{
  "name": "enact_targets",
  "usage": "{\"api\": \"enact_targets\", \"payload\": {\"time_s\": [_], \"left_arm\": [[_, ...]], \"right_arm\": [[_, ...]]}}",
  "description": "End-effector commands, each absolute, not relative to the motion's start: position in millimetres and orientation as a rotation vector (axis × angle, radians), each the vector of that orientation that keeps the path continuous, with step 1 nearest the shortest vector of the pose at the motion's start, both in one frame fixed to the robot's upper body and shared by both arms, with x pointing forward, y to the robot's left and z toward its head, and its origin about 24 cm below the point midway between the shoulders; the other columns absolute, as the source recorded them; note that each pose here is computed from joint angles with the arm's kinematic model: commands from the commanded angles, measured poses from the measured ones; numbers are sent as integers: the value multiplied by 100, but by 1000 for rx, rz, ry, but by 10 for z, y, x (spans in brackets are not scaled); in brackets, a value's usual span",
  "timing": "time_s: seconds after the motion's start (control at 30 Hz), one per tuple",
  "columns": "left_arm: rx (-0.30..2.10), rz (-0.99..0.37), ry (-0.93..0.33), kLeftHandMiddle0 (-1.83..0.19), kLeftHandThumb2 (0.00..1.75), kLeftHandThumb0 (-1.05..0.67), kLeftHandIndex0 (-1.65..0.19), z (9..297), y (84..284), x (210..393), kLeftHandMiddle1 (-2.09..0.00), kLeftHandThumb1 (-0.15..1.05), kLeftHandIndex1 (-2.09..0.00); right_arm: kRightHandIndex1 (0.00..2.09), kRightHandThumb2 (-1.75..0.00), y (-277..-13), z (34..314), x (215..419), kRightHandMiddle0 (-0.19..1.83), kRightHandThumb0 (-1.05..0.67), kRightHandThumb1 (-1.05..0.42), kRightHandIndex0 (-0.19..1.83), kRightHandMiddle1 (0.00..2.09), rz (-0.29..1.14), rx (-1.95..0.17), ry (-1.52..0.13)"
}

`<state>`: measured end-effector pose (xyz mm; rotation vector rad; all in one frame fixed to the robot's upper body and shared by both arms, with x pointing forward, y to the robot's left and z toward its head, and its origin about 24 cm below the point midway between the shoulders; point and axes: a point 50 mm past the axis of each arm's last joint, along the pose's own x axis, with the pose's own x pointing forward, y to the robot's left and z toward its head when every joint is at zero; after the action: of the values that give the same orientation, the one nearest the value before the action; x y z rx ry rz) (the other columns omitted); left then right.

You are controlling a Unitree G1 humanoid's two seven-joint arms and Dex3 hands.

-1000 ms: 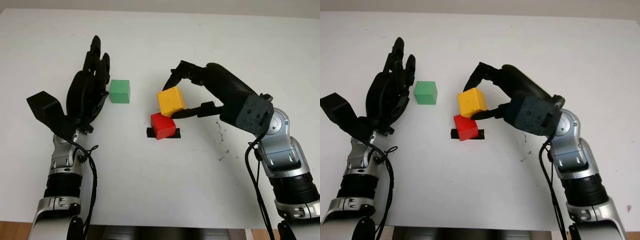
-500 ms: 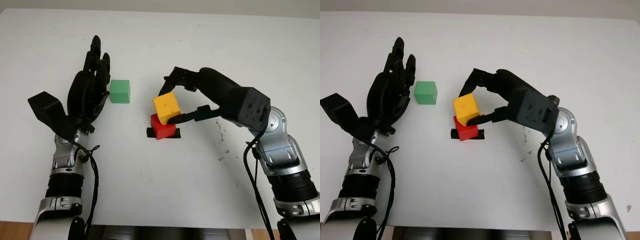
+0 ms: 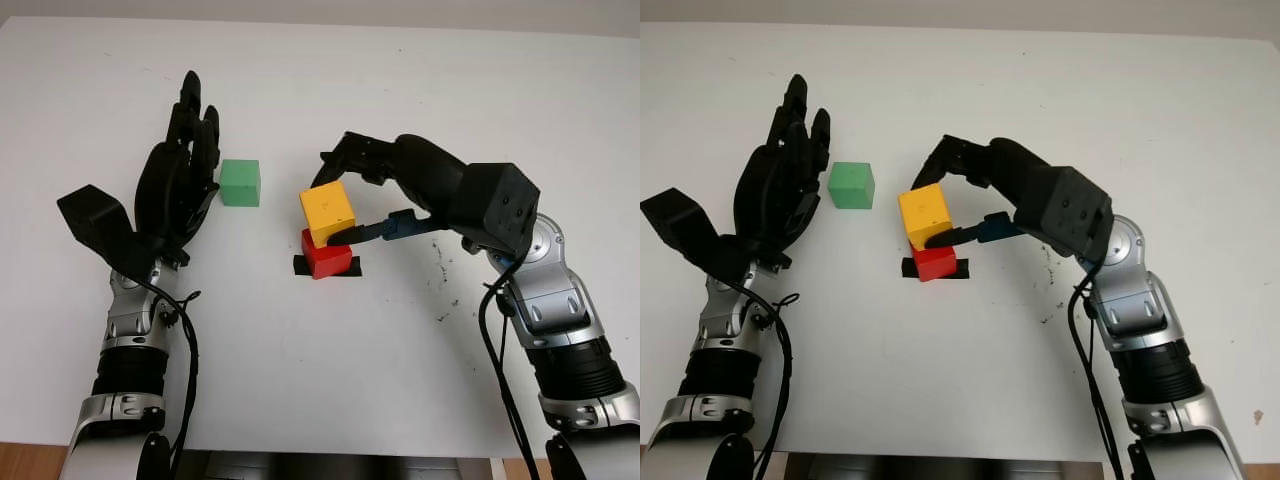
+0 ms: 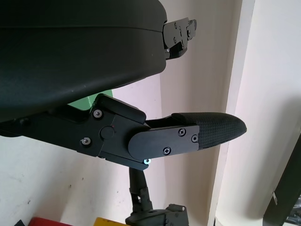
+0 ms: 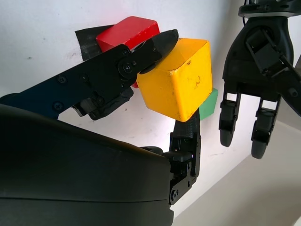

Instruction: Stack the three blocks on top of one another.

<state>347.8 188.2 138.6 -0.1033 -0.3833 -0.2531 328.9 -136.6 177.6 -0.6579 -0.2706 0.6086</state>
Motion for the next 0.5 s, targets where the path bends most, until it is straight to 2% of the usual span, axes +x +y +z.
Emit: {"api": "enact_targets", "payload": {"time_s": [0.0,0.47], "left_arm": [[-98,-255,-392,19,53,-80,19,1393,1898,3457,0,105,0],[-96,-258,-390,19,53,-79,19,1395,1903,3456,0,105,0]], "right_arm": [[3,-5,-1318,1816,3294,33,-46,-96,28,159,618,-654,-306],[3,-5,-1311,1660,3332,35,-48,-96,27,160,655,-667,-236]]}}
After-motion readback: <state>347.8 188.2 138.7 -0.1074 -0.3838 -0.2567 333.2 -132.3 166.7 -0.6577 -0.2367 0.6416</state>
